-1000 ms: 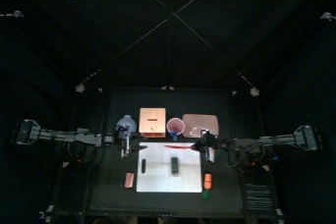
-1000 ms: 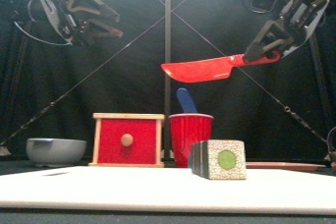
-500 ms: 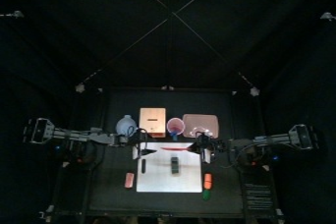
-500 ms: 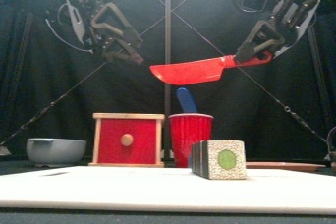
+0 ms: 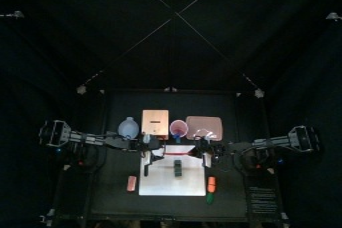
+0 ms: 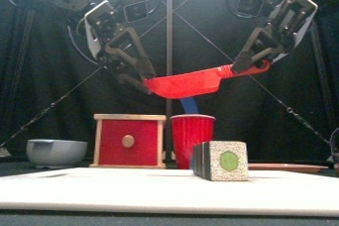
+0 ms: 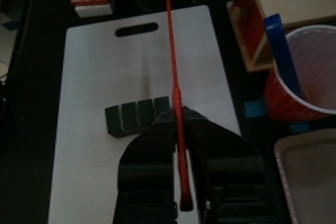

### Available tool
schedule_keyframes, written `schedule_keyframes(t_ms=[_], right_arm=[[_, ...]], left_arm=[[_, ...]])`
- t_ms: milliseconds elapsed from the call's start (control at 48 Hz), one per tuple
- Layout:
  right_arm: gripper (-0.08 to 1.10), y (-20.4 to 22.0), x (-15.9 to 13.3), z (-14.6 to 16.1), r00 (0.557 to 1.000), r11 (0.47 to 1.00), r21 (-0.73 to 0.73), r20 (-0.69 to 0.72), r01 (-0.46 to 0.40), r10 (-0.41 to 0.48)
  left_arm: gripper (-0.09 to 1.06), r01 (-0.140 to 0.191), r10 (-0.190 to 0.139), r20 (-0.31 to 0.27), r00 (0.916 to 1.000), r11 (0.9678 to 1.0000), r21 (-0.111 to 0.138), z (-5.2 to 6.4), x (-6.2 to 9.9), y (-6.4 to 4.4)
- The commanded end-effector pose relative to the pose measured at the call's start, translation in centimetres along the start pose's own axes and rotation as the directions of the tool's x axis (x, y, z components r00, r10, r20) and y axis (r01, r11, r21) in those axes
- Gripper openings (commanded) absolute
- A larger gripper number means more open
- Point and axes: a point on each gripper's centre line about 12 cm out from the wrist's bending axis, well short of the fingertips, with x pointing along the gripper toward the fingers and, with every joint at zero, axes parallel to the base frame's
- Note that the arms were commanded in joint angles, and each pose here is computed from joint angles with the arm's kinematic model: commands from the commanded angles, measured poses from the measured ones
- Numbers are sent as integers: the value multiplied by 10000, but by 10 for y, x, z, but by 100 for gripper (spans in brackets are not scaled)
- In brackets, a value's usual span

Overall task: Place sushi on board then cut the sushi with the knife then place the pieces on the plate
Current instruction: Grasp knife edge with left hand

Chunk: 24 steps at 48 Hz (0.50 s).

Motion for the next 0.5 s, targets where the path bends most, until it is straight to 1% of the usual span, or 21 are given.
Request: schedule_keyframes(t_ms=[21,167,292,333,438,500], right_arm=[[34,4,-1,13,9992,9999,-75,364,-132,135],[34,4,2,12,9996,9999,-75,273,-119,121],[34,4,4,10,9997,9999,-83,210,-124,126],[34,4,5,11,9997,9999,-83,224,-131,133],[34,4,5,11,9997,9999,-83,224,-131,133],[34,4,5,11,9997,9999,-83,224,-131,133]], left_arm=[[89,14,-15,291,9996,10000,32,13,2,-1],[89,-17,13,200,9998,9999,160,12,8,0],[89,-69,60,233,9997,9991,416,12,10,1],[89,-74,63,233,9997,9989,462,12,11,2],[86,-95,81,249,9997,9985,544,11,13,2],[82,-100,85,250,9997,9981,605,10,14,2]])
